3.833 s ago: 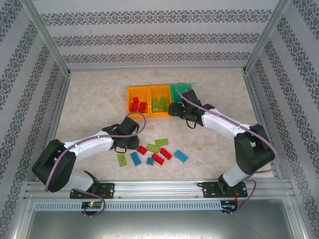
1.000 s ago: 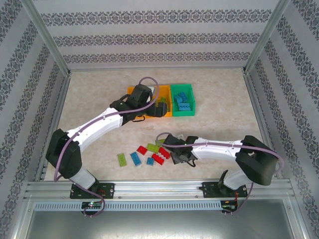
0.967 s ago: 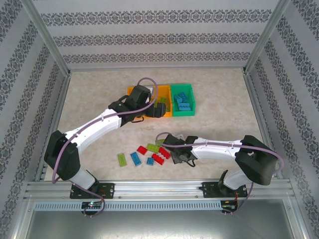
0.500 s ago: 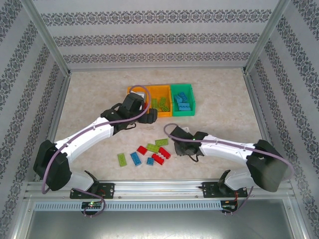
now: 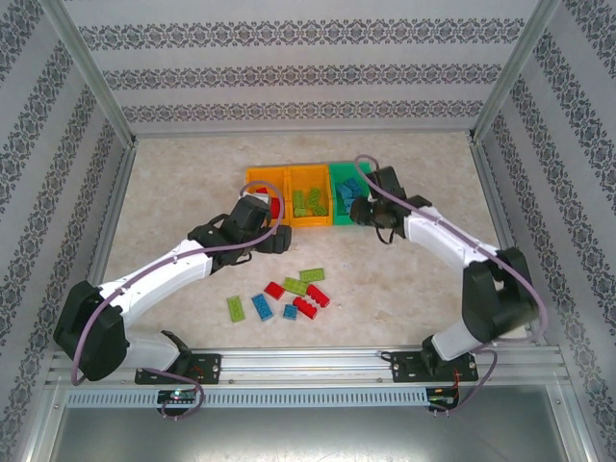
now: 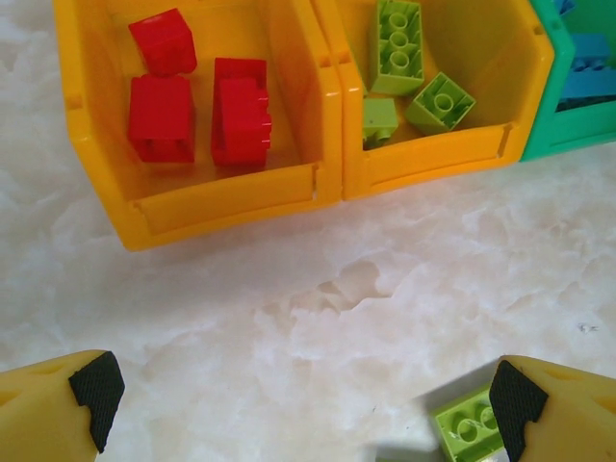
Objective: Sort the legos into containers by color
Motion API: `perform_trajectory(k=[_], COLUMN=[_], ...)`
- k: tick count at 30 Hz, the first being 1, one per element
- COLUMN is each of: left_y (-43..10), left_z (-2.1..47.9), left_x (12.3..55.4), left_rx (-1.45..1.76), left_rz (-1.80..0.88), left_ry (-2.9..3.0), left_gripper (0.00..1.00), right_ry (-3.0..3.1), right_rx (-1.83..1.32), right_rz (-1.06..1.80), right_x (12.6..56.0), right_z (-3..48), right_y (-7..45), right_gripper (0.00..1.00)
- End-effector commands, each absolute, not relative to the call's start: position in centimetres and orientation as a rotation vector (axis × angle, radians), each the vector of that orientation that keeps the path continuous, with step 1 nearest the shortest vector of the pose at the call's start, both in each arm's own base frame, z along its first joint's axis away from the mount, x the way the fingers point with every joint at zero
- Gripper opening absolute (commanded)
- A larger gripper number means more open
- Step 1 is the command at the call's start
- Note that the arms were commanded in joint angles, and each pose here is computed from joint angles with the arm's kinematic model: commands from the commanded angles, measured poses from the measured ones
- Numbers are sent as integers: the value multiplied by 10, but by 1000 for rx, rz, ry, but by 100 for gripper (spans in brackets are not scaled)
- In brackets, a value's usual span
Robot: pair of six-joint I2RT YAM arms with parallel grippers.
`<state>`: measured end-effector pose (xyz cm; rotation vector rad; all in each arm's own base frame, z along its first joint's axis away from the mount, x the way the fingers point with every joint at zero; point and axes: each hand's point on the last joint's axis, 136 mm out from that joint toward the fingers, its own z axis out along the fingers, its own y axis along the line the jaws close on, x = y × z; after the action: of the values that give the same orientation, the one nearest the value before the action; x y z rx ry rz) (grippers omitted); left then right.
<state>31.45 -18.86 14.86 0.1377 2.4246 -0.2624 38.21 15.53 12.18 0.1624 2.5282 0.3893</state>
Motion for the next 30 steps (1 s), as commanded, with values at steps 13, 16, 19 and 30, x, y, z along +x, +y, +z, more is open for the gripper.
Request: perform_trajectory(k=[13,16,19,30], left_y=[-166,-169,-176,-222], left_z=[114,101,90,93], left_x=[283,273,264,246], left_rx=[180,220,277,478], left_rz=[-184,-216,-268,-507], left_ry=[2539,2582,2612,2582], left_gripper=[100,100,100,100], right_ry=[2566,2567,2535,2481], right_rx=[125,127,104,85], right_rz=[189,198,226,249], right_x=[465,460,451,401], right_z=[110,115,127,139], right_y=[148,148,153,151], right_gripper=[57,66,70,77])
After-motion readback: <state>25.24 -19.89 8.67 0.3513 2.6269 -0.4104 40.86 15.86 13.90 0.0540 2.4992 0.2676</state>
